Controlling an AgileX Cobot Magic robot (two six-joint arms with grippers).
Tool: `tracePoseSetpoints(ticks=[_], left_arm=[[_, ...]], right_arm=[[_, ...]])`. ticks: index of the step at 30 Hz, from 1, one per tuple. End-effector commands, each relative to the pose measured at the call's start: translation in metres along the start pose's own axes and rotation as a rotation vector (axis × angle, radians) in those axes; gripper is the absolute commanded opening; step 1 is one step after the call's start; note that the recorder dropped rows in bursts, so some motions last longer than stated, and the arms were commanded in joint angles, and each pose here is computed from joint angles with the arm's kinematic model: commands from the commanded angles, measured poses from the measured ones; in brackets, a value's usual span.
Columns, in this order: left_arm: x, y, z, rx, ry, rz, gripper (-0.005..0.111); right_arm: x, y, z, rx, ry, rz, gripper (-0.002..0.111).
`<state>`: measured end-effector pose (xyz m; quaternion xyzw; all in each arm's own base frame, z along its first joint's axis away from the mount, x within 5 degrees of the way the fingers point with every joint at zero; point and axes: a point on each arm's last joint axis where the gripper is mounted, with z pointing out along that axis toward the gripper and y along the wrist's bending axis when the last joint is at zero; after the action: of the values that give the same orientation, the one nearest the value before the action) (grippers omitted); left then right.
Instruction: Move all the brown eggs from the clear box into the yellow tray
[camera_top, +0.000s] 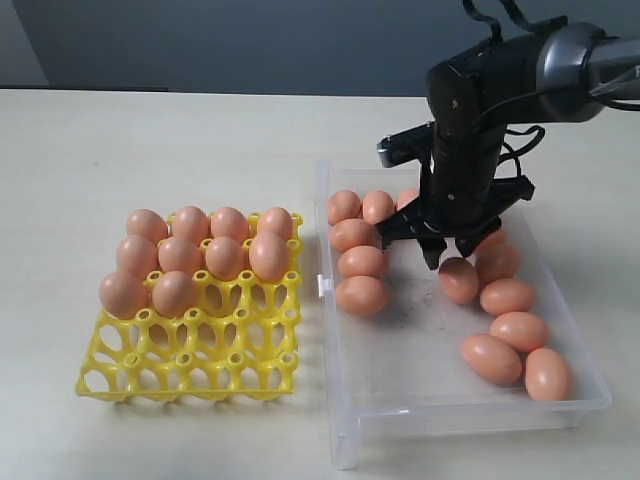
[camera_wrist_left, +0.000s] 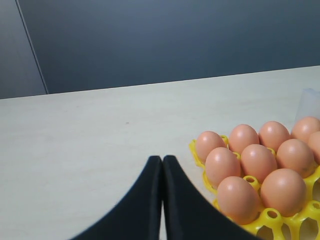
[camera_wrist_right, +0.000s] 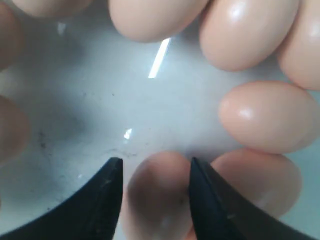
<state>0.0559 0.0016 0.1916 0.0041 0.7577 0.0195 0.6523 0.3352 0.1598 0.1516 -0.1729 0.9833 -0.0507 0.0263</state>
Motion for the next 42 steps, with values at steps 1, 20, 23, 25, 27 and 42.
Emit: tracePoseSetpoints(ticks=[1,20,23,25,27,42], left_arm=[[-0.001,-0.001,0.0,0.01,-0.011,-0.001,0.0],[-0.001,-0.001,0.0,0.01,-0.011,-0.001,0.0],[-0.001,-0.001,0.0,0.01,-0.011,-0.001,0.0],[-0.001,-0.001,0.0,0.01,-0.011,-0.001,0.0],[-0.001,-0.001,0.0,0.01,-0.011,-0.001,0.0],[-0.001,-0.001,0.0,0.01,-0.011,-0.001,0.0]], right_arm=[[0.006,-0.001,0.006,0.005,0.088,-0.02,0.042],[0.027,0.001,-0.023,-0.055,0.225,0.037,0.042],[0.026,0.002,-0.016,-0.06,0.245,0.039,0.042],[0.025,0.003,-0.009,-0.055,0.261,0.035,0.042],[0.023,0.003,0.009,-0.032,0.297,0.022,0.042],[0.016,0.007,0.047,-0.02,0.3,0.009,-0.001]])
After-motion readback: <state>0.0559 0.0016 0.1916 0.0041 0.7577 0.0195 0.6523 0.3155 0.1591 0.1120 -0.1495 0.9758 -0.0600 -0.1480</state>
